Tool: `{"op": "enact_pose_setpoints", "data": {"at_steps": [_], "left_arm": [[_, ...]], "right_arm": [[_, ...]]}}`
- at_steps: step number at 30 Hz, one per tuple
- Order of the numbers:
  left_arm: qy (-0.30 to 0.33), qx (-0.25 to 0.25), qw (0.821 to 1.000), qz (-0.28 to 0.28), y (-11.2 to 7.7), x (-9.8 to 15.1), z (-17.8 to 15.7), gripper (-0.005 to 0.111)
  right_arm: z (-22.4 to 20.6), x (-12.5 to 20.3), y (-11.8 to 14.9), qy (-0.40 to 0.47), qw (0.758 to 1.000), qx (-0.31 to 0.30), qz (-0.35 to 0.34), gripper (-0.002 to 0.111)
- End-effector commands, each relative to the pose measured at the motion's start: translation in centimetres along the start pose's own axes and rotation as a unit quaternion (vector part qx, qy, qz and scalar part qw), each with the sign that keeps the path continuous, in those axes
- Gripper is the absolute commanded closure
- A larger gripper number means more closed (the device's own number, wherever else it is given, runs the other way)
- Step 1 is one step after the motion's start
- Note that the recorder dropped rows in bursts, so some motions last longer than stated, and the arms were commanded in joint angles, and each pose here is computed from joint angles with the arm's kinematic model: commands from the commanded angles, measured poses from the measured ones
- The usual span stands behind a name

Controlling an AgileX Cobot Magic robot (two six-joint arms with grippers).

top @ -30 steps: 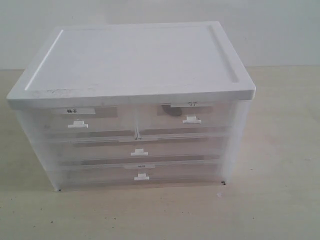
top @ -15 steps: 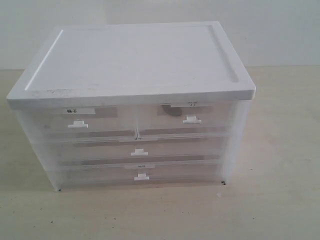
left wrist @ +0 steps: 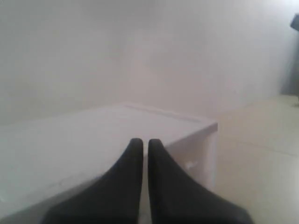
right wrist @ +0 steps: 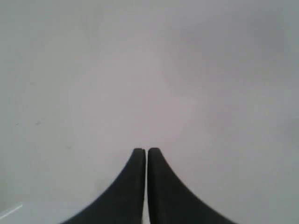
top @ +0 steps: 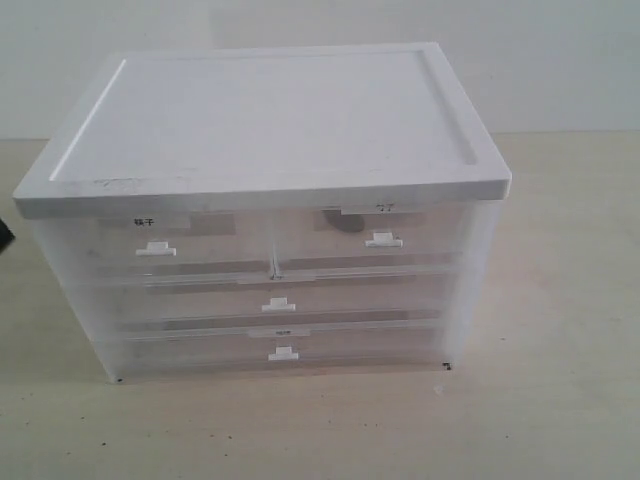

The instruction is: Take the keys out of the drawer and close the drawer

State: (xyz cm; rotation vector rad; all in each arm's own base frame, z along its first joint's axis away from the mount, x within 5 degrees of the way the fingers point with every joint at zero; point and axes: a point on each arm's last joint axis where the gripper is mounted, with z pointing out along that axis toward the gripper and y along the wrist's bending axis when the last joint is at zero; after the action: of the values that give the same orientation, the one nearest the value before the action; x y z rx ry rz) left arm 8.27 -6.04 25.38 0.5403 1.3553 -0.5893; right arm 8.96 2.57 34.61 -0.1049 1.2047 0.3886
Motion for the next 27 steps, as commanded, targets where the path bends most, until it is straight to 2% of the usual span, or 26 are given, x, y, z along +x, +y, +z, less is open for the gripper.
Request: {"op": "enact_pose_setpoints", "data": {"at_steps": [1,4,8,13,16,22,25,27], "left_arm": [[0.071,0.028,0.997,-0.008,0.6,2.6,1.0,0.102],[0.093,0.046,0.995,-0.006,0.9,3.9,1.5,0.102],[0.102,0.017,0.994,-0.023,2.3,5.1,2.4,0.102],[0.104,0.009,0.994,-0.04,3.5,6.5,3.4,0.102],[0.106,-0.001,0.993,-0.052,4.1,7.2,3.7,0.102],[0.093,0.004,0.993,-0.065,4.4,7.9,4.2,0.102],[0.093,0.005,0.994,-0.059,4.4,7.9,4.2,0.102],[0.093,0.005,0.994,-0.059,4.4,7.9,4.2,0.102]], "right_arm": [[2.9,1.7,1.3,0.072,0.988,-0.137,-0.005,0.108],[4.3,2.9,1.6,0.102,0.975,-0.195,-0.018,0.108],[5.2,4.2,2.2,0.104,0.953,-0.282,-0.035,0.108],[6.0,5.2,2.2,0.082,0.939,-0.329,-0.065,0.108],[6.7,5.2,1.7,0.065,0.944,-0.305,-0.103,0.108],[9.4,2.5,0.5,0.097,0.963,-0.226,-0.109,0.108],[10.9,0.1,0.1,0.098,0.961,-0.192,-0.171,0.108],[11.6,-1.2,-0.6,0.114,0.958,-0.149,-0.217,0.108]]}}
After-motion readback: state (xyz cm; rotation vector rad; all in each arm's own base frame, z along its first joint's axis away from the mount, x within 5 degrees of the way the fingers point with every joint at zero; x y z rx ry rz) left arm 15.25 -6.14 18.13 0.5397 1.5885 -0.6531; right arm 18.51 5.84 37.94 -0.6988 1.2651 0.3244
